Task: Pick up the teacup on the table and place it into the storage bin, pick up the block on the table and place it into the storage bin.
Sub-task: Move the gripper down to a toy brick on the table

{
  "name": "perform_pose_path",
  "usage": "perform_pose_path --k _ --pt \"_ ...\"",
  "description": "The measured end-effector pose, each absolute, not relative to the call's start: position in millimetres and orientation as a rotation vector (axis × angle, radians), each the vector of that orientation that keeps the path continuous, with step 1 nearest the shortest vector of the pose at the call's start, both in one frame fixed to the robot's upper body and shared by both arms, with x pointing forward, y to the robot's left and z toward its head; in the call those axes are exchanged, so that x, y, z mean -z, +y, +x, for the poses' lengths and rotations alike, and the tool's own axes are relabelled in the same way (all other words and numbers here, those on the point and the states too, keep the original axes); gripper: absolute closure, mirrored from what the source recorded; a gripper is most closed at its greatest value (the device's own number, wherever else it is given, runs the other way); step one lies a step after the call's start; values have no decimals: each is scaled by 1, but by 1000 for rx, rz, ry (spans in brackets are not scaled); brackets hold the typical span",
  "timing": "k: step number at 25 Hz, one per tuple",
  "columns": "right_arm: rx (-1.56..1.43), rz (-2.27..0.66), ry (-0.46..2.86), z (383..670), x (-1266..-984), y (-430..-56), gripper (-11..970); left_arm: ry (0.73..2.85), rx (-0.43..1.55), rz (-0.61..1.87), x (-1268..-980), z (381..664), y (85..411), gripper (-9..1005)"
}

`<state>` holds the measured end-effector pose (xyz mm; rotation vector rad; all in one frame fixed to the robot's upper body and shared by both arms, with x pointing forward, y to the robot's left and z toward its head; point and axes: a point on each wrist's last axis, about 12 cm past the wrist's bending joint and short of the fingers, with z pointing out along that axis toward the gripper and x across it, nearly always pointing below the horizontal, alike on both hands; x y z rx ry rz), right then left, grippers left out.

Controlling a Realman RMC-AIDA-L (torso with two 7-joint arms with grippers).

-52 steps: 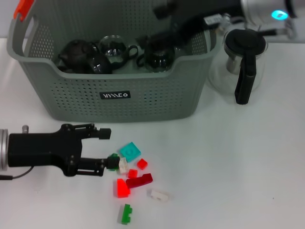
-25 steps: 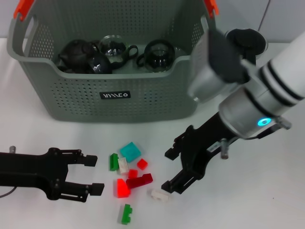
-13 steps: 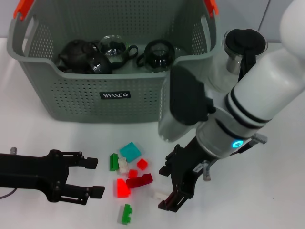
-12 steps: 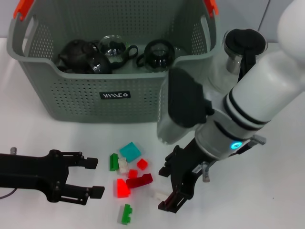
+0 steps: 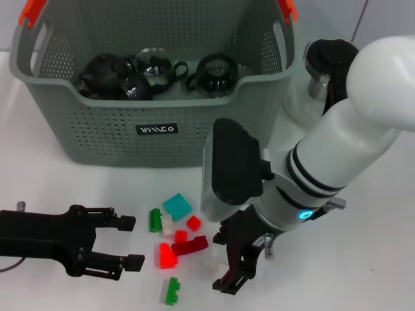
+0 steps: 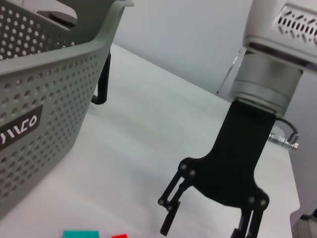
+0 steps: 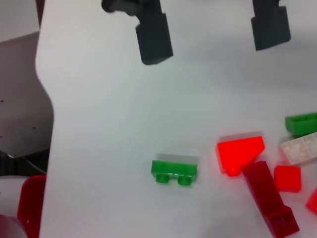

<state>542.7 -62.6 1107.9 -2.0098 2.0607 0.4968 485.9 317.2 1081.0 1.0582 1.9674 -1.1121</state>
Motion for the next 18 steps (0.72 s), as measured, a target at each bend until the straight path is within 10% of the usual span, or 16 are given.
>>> perform_pose_path --k 13,18 --pt "-473 -1988 2058 542 -1104 -57 201 1969 1107 1056 -1080 486 317 152" --pt "-468 -1985 2054 543 -1103 -56 413 1968 1104 1059 -1081 487 317 152"
